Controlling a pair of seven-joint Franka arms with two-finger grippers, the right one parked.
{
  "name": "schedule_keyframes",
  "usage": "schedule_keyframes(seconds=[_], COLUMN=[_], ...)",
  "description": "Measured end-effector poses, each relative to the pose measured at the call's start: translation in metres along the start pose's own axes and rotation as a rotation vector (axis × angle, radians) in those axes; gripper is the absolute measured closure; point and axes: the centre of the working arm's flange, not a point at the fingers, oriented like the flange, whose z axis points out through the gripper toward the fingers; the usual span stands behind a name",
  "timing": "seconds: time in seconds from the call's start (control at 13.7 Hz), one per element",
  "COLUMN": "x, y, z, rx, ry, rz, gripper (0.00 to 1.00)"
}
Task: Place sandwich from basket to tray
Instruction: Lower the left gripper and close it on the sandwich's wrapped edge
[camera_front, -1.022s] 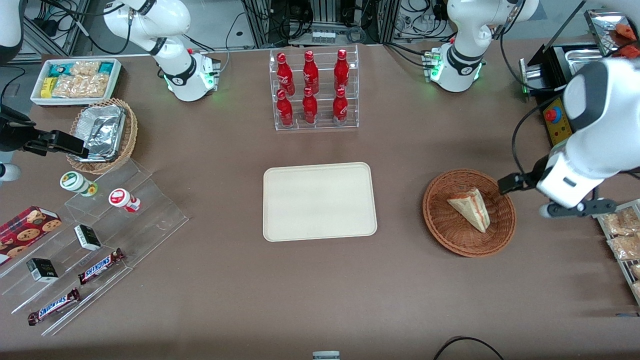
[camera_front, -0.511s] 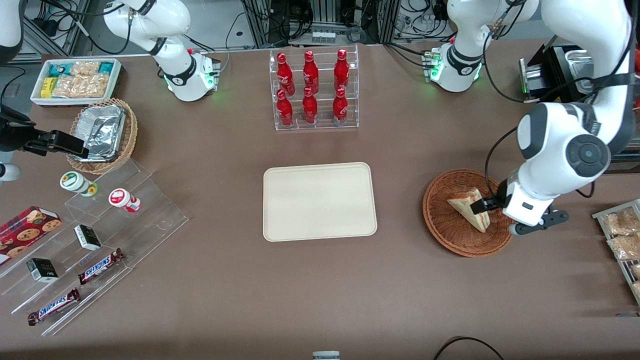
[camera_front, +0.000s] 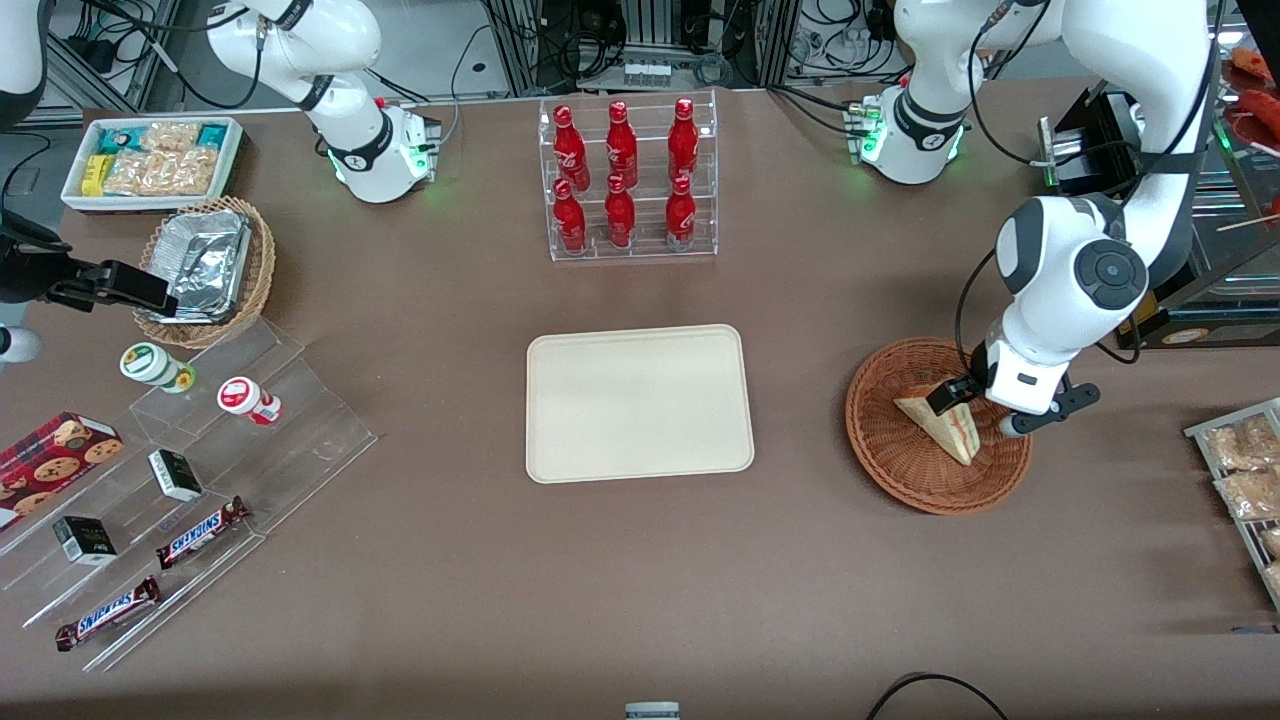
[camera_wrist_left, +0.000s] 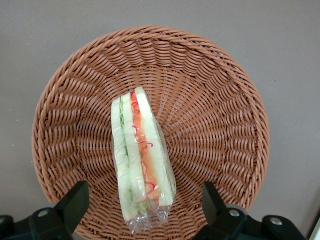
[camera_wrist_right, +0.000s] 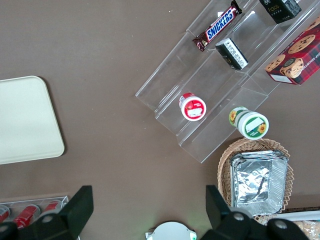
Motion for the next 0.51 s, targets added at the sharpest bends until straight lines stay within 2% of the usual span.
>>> schedule_keyframes(seconds=[0.51], x=[-0.010], y=[-0.009], z=[0.025], rx=[-0.005], ry=[0.008], rz=[-0.011], gripper=[0.00])
